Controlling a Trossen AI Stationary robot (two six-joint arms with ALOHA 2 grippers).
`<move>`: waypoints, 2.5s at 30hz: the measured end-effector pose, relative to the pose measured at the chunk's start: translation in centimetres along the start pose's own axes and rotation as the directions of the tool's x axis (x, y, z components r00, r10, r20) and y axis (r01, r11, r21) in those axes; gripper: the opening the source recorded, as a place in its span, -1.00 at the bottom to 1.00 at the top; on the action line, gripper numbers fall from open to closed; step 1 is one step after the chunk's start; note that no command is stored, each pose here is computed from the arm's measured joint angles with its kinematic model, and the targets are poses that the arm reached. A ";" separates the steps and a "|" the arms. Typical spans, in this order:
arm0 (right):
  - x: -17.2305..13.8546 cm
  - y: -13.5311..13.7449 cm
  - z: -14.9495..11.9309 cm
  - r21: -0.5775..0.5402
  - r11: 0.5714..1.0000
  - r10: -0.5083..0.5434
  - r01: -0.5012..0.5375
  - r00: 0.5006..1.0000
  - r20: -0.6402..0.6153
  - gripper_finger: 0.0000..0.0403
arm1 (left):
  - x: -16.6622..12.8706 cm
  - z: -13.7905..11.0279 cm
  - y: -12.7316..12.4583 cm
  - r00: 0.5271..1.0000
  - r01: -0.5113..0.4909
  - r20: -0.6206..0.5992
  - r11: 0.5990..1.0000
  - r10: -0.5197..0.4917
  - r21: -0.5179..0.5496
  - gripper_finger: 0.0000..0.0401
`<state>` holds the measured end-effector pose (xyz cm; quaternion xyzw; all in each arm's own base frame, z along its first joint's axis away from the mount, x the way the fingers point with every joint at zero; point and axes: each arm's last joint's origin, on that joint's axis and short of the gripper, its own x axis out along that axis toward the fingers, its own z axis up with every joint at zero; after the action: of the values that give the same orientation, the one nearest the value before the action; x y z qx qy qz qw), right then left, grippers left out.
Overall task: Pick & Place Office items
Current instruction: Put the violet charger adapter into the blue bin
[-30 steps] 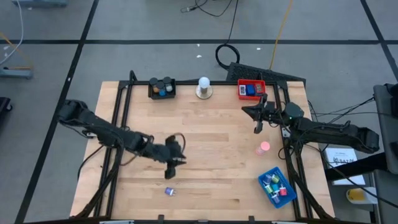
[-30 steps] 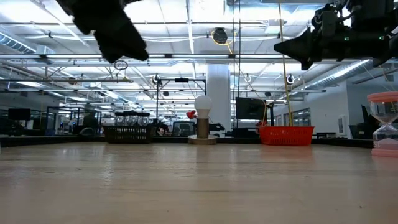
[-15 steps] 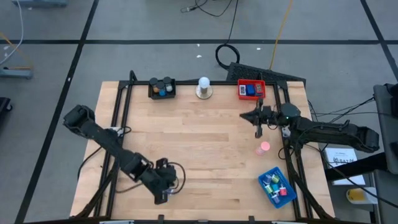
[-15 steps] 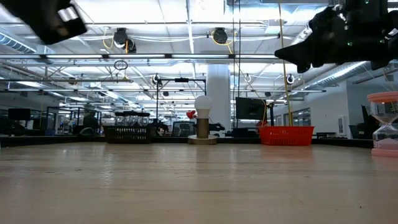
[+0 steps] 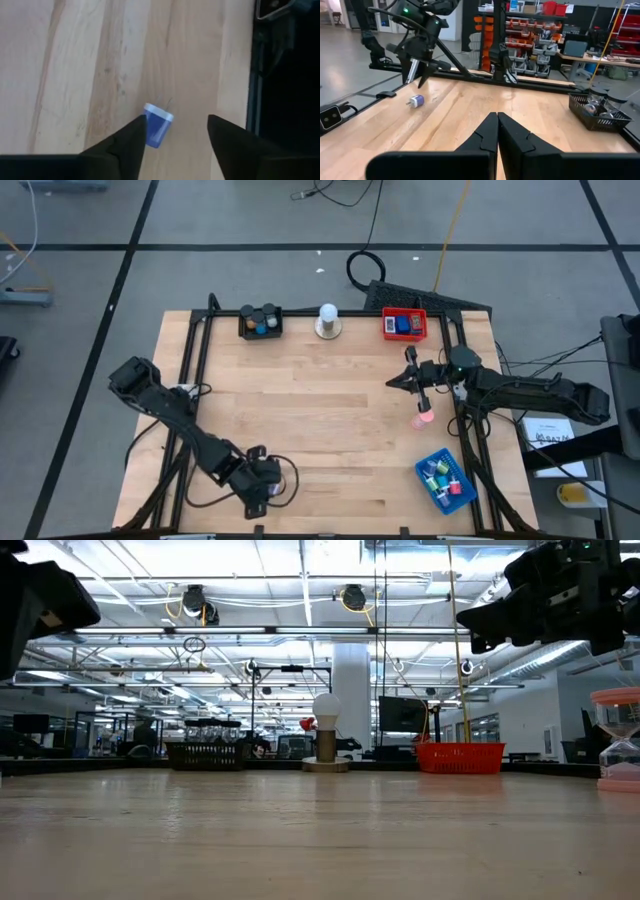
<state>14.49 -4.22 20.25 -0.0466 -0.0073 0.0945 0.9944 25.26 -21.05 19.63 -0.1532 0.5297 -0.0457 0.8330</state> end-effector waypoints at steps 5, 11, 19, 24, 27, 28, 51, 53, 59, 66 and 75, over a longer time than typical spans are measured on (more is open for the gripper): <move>0.0 0.0 0.0 -0.004 1.000 0.000 0.000 1.000 0.000 -1.00 | 0.2 -0.2 -0.1 0.999 -0.030 0.024 0.998 0.028 0.049 0.23; 0.0 0.0 0.0 -0.005 1.000 0.000 0.000 1.000 0.001 -1.00 | 2.1 -0.7 -0.1 0.999 -0.046 -0.025 0.995 0.049 0.089 0.25; 0.0 0.0 0.0 -0.012 1.000 -0.001 0.001 1.000 0.001 -1.00 | 4.4 -1.9 0.0 0.991 -0.089 -0.087 0.990 0.098 0.107 0.25; 0.0 0.0 0.1 -0.015 1.000 -0.001 0.001 1.000 0.006 -1.00 | 5.1 -1.7 0.2 0.990 -0.120 -0.061 0.990 0.125 0.077 0.11; 0.0 0.0 0.1 -0.017 1.000 -0.001 0.001 1.000 0.008 -1.00 | 5.1 -1.6 0.4 0.990 -0.130 -0.051 0.989 0.134 0.071 -0.07; 0.0 0.0 0.1 -0.017 1.000 -0.001 0.001 1.000 0.008 -1.00 | 5.1 -1.4 0.5 0.989 -0.132 -0.051 0.989 0.136 0.067 -0.15; 0.0 0.0 0.3 -0.015 1.000 -0.003 0.003 1.000 0.021 -1.00 | 8.4 15.5 13.2 0.838 -0.261 0.542 0.918 0.062 0.298 -0.36; 0.0 0.0 0.3 -0.018 1.000 -0.003 0.003 1.000 0.021 -1.00 | 9.5 16.2 13.2 0.854 -0.239 0.519 0.900 0.017 0.364 -0.36; 0.0 0.0 0.3 -0.021 1.000 -0.003 0.003 1.000 0.021 -1.00 | 11.6 18.2 12.5 0.877 -0.161 0.470 0.862 -0.098 0.480 -0.36; 0.0 0.0 0.3 -0.021 1.000 -0.003 0.003 1.000 0.020 -1.00 | 12.5 18.4 12.4 0.900 -0.118 0.420 0.857 -0.122 0.501 -0.36; 0.0 0.0 0.2 -0.019 1.000 -0.002 0.003 1.000 0.017 -1.00 | 12.5 18.0 12.4 0.921 -0.103 0.380 0.884 -0.089 0.455 0.32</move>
<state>14.51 -4.23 20.48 -0.0554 -0.0168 0.0936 0.9939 45.77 -8.53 12.02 0.0475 0.3268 -0.1371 0.9339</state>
